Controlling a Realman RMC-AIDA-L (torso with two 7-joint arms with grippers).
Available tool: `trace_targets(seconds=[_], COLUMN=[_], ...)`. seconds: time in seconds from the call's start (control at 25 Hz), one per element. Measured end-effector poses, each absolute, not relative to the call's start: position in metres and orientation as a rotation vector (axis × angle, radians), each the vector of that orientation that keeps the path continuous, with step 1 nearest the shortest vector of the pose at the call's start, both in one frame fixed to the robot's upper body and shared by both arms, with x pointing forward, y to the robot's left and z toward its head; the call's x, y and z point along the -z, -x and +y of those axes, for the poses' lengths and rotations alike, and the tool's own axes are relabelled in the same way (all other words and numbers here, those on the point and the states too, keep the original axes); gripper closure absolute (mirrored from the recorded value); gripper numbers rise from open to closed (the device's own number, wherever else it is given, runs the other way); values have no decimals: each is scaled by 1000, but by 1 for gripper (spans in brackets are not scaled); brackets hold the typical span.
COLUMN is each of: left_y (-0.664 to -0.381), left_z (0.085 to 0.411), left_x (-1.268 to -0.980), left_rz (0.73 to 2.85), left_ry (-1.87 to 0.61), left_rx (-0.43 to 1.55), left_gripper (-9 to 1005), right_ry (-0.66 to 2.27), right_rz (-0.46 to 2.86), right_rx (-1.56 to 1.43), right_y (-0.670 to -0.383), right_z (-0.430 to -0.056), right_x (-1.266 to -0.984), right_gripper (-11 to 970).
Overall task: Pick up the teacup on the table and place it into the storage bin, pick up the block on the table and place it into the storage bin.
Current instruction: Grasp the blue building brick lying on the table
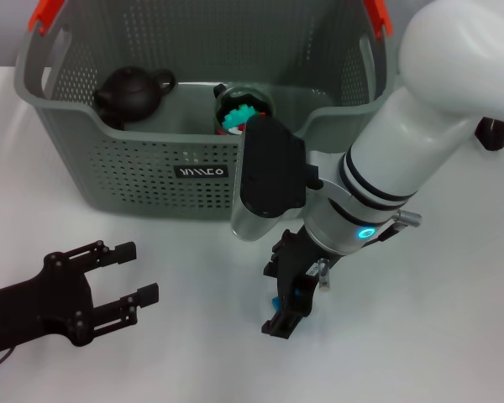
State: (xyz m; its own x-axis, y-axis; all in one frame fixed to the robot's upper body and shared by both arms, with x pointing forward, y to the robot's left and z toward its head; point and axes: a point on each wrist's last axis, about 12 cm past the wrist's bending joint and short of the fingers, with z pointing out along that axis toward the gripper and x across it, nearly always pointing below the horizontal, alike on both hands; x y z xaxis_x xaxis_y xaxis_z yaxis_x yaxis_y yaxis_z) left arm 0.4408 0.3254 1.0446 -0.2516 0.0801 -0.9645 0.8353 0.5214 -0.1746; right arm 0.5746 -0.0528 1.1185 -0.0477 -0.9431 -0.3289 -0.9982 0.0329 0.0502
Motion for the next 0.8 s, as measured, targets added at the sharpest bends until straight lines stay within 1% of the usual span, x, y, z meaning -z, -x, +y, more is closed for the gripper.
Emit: trace_targets(seconds=[0.2, 0.36, 0.8], left_y=[-441, -443, -445], left_z=[326, 326, 326], left_x=[-1045, -1045, -1046], left_rz=[1684, 1682, 1685], left_ry=[-780, -784, -787], left_rx=[873, 870, 861], left_gripper=[306, 306, 306], right_ry=[2004, 1997, 2038], right_rz=[2137, 2168, 2142], right_rx=[-397, -348, -329], right_y=[-576, -578, -576], right_z=[-58, -63, -66], right_x=[-1123, -1120, -1115], right_gripper=[62, 62, 62])
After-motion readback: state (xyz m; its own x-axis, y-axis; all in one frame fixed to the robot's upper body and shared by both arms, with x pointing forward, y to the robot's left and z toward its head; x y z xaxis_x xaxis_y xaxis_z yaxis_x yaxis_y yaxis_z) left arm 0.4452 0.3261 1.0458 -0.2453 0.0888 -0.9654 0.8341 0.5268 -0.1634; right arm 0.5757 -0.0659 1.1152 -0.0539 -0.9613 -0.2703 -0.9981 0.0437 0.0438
